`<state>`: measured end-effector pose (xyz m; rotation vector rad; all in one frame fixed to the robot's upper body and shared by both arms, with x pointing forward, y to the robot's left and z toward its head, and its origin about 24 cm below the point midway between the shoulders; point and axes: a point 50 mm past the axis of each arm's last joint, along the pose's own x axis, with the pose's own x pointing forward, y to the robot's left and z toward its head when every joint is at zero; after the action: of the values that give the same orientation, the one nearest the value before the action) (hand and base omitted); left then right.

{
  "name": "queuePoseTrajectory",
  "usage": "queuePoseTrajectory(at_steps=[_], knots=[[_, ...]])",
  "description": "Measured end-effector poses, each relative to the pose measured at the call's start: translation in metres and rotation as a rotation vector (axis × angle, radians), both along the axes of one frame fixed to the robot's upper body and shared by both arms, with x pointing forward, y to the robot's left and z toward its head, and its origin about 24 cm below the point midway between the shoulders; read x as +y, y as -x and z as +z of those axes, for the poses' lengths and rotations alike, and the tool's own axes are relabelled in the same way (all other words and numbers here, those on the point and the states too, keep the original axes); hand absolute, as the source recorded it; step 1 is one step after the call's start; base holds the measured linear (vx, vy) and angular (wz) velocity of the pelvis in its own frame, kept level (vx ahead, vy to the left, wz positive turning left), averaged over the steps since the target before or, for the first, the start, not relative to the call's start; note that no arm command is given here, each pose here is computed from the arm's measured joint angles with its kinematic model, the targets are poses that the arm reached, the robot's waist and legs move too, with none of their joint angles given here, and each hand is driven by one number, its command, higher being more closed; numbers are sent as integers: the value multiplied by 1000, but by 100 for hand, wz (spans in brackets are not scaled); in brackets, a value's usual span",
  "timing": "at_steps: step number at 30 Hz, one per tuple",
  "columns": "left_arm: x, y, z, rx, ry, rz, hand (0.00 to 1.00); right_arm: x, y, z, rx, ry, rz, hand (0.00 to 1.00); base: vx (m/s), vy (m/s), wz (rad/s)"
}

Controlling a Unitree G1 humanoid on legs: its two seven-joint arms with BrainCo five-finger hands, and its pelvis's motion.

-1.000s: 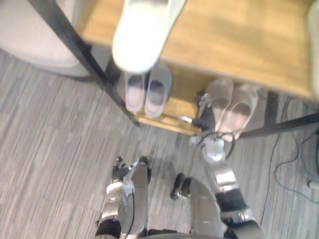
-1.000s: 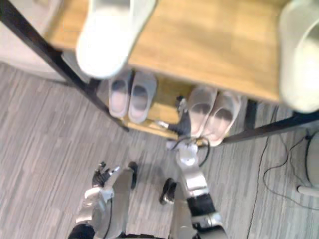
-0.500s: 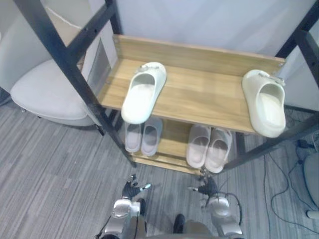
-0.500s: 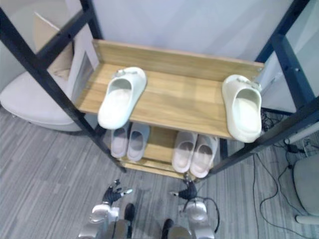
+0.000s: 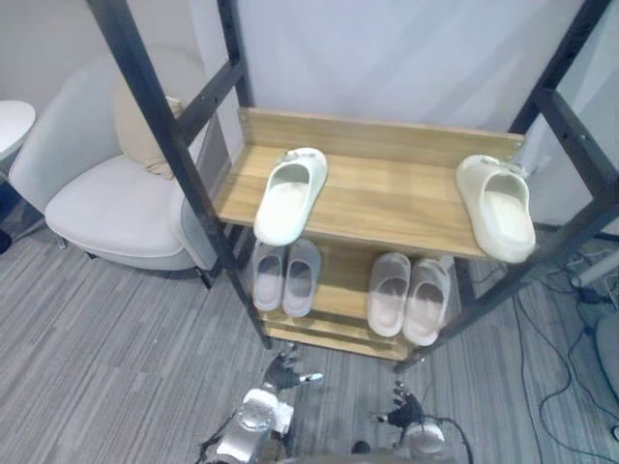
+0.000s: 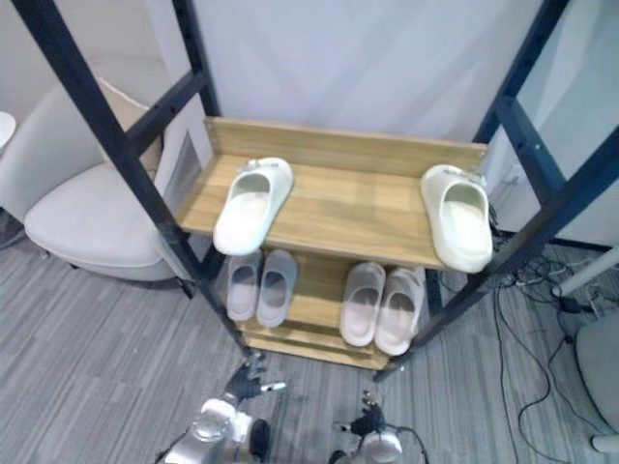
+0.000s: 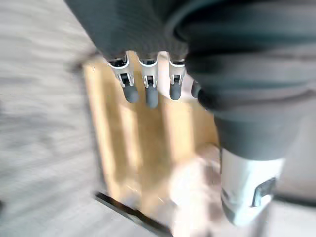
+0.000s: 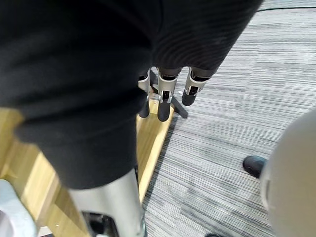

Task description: Organize the slippers on the shoe rack

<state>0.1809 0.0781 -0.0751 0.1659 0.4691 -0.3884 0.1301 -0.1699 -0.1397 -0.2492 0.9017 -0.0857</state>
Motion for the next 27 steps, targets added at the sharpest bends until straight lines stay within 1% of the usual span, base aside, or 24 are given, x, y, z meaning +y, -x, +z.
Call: queuePoseTrajectory(at_steps=[3,8,10,13,17,21,24,27], knots=[[-22,-1,20,-69,93,-100,0,-1,1,-1,5,4,-3,0,0,0,0],[-49,1,46,-154,190,-251,0,-3,2,-1,7,15,6,0,8,-7,2],[-63,-3,63,-205,251,-308,0,-5,3,-1,8,24,10,0,23,-17,7],[-77,-12,86,-280,316,-362,0,-4,4,-1,9,27,13,0,8,-7,1],[-86,-28,126,-416,402,-396,0,-2,5,-1,8,33,38,0,4,-3,-1],[-94,-42,168,-594,437,-422,0,-2,5,-1,5,37,49,0,20,-16,-8],[-96,-53,194,-697,455,-401,0,-5,9,-1,13,45,48,0,10,-3,-1],[-93,-65,213,-776,470,-355,0,-9,10,-1,17,53,49,0,0,0,0]])
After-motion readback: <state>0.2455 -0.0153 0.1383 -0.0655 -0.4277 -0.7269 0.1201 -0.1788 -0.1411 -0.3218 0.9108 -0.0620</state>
